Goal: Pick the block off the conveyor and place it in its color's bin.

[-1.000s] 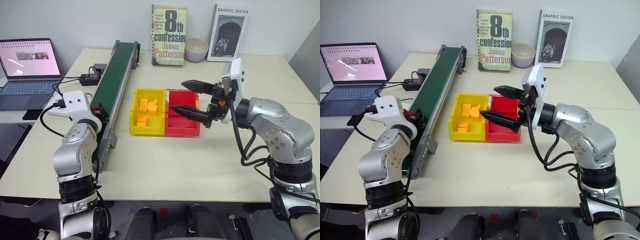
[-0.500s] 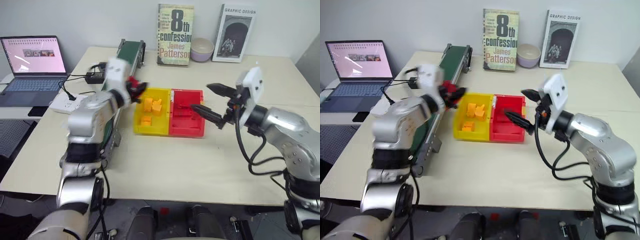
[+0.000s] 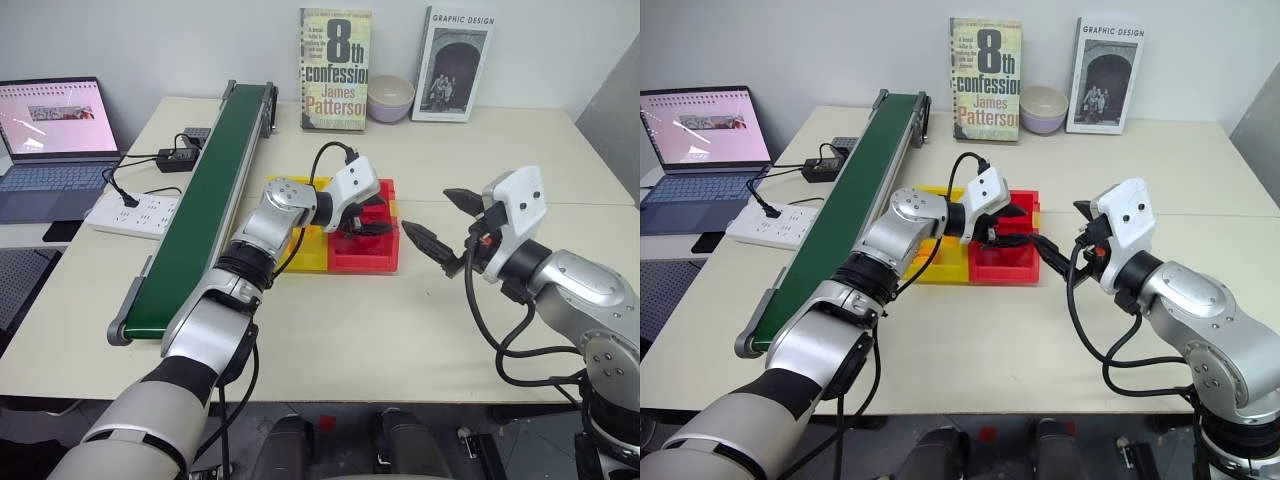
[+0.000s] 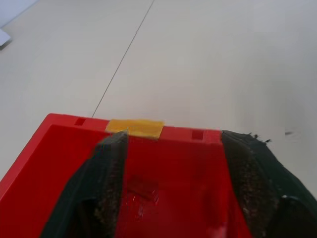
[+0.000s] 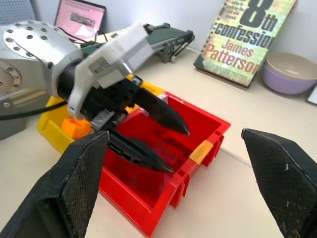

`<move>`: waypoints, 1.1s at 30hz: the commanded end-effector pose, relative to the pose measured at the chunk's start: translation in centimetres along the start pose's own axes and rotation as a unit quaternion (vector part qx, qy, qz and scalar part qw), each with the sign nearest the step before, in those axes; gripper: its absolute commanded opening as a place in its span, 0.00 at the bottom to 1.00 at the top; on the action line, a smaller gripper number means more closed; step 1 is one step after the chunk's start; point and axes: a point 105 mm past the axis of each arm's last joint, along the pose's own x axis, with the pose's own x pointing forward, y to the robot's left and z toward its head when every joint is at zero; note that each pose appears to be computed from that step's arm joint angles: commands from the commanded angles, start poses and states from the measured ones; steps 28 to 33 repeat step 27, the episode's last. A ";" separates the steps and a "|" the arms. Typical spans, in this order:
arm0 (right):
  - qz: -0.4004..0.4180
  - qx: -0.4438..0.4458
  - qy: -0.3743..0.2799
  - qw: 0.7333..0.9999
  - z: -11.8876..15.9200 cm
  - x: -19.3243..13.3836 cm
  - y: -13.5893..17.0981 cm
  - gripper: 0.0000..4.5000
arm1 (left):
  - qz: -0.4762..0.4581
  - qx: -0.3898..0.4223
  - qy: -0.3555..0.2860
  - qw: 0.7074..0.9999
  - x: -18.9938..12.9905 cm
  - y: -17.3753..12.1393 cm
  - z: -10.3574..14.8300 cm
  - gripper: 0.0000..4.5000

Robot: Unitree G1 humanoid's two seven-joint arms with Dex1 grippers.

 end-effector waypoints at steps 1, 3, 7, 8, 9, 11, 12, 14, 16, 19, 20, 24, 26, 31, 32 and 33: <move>-0.007 -0.011 -0.022 1.000 1.2 -0.6 0.1 1.00 | 0.001 0.036 -0.024 0.999 -0.6 0.7 2.1 0.89; 0.009 -0.010 -0.022 1.000 1.2 -0.4 0.4 1.00 | 0.015 0.037 -0.031 0.999 -1.7 1.6 2.7 0.97; 0.034 -0.014 -0.019 0.999 1.4 -0.2 0.7 1.00 | 0.038 0.033 -0.032 0.998 -4.1 2.8 2.9 0.99; 0.049 -0.019 -0.016 0.998 1.6 0.0 0.8 1.00 | 0.049 0.032 -0.021 0.998 -5.8 3.2 2.3 0.99; 0.060 -0.023 -0.015 0.998 1.7 0.1 0.8 1.00 | 0.056 0.031 -0.012 0.998 -7.0 3.5 2.0 0.99; 0.078 -0.031 -0.012 0.996 2.0 0.5 0.5 1.00 | 0.073 0.024 0.010 0.997 -9.8 3.8 1.0 0.99; 0.086 -0.035 -0.010 0.996 2.1 0.7 0.3 1.00 | 0.083 0.019 0.021 0.996 -11.3 3.8 0.5 0.99; 0.100 -0.043 -0.007 0.994 2.3 1.0 0.0 1.00 | 0.109 0.003 0.042 0.993 -14.1 3.5 -0.2 0.99; 0.114 -0.046 -0.004 0.992 2.3 1.3 -0.3 1.00 | 0.128 -0.021 0.056 0.990 -16.6 2.8 -0.7 0.99; 0.138 -0.047 0.002 0.989 1.9 1.6 -0.5 1.00 | 0.147 -0.053 0.064 0.986 -19.4 1.2 -0.8 0.99; 0.153 -0.046 0.006 0.987 1.7 1.6 -0.3 1.00 | 0.158 -0.065 0.067 0.983 -20.4 0.6 -0.9 0.99; 0.190 -0.049 0.014 0.980 1.2 1.6 0.0 1.00 | 0.192 -0.089 0.082 0.974 -22.5 -0.9 -1.2 0.99; 0.193 -0.050 0.016 0.980 0.9 1.9 -0.1 1.00 | 0.203 -0.097 0.090 0.970 -22.8 -1.3 -1.6 0.99; 0.193 -0.050 0.016 0.980 0.7 2.0 -0.2 1.00 | 0.208 -0.099 0.093 0.969 -22.9 -1.3 -1.7 0.99; 0.193 -0.050 0.016 0.980 0.7 2.0 -0.2 1.00 | 0.208 -0.099 0.093 0.969 -22.9 -1.3 -1.7 0.99; 0.193 -0.050 0.016 0.980 0.7 2.0 -0.2 1.00 | 0.208 -0.099 0.093 0.969 -22.9 -1.3 -1.7 0.99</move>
